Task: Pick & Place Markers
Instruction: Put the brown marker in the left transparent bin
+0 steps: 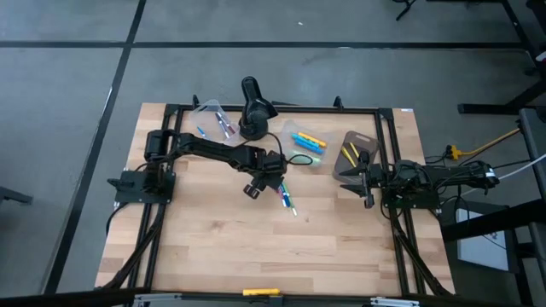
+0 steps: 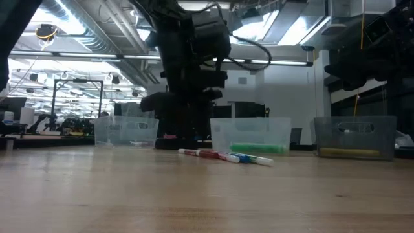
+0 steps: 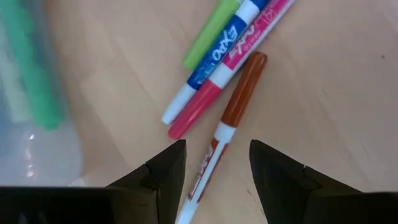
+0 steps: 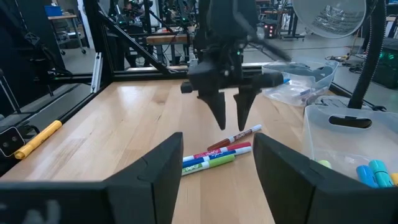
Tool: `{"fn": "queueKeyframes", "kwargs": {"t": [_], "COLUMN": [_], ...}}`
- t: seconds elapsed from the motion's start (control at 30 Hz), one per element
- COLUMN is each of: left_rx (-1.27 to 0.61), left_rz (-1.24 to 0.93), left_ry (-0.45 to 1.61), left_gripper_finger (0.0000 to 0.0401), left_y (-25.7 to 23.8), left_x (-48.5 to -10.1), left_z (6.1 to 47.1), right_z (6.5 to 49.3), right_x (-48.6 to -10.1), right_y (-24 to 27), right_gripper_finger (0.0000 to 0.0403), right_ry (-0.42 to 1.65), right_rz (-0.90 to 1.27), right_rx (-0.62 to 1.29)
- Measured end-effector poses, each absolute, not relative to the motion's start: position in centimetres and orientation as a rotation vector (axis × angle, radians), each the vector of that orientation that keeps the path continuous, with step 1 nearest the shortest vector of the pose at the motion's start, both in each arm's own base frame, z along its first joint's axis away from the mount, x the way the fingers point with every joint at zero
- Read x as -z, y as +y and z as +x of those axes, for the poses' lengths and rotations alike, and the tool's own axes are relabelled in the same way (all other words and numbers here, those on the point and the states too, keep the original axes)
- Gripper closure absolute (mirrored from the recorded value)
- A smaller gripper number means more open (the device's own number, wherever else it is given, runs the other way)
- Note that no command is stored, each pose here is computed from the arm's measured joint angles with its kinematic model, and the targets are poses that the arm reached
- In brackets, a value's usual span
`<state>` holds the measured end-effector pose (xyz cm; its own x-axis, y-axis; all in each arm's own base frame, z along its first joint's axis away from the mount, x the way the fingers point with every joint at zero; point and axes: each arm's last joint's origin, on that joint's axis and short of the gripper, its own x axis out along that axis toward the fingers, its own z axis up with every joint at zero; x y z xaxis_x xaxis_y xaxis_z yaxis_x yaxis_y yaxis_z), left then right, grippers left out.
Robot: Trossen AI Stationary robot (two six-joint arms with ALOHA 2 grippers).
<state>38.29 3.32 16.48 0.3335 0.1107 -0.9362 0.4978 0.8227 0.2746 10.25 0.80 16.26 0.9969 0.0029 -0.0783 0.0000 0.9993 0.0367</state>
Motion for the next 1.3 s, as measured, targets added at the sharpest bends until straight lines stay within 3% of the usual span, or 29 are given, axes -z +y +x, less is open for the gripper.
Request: {"fn": "queueKeyframes", "kwargs": {"t": [0.17, 0.5, 1.03, 1.3], "left_rx": [0.295, 0.305, 0.379, 0.357], "left_rz": [0.596, 0.599, 0.462, 0.366], "left_ry": [1.282, 1.290, 1.317, 1.314], "left_gripper_finger": [0.0228, 0.0234, 0.0366, 0.0365], "left_y": [3.4, 3.4, 3.3, 3.2], "left_x": [-14.3, -13.9, -13.5, -13.7], "left_z": [38.6, 38.7, 38.1, 38.0], "right_z": [10.2, 10.2, 10.2, 10.2], "right_x": [-16.3, -16.3, -16.3, -16.3], "right_y": [0.8, 0.8, 0.8, 0.8], "right_gripper_finger": [0.0209, 0.0209, 0.0209, 0.0209], "right_ry": [0.079, 0.079, 0.079, 0.079], "right_rz": [0.037, 0.037, 0.037, 0.037], "right_rx": [-0.002, -0.002, -0.001, -0.002]}}
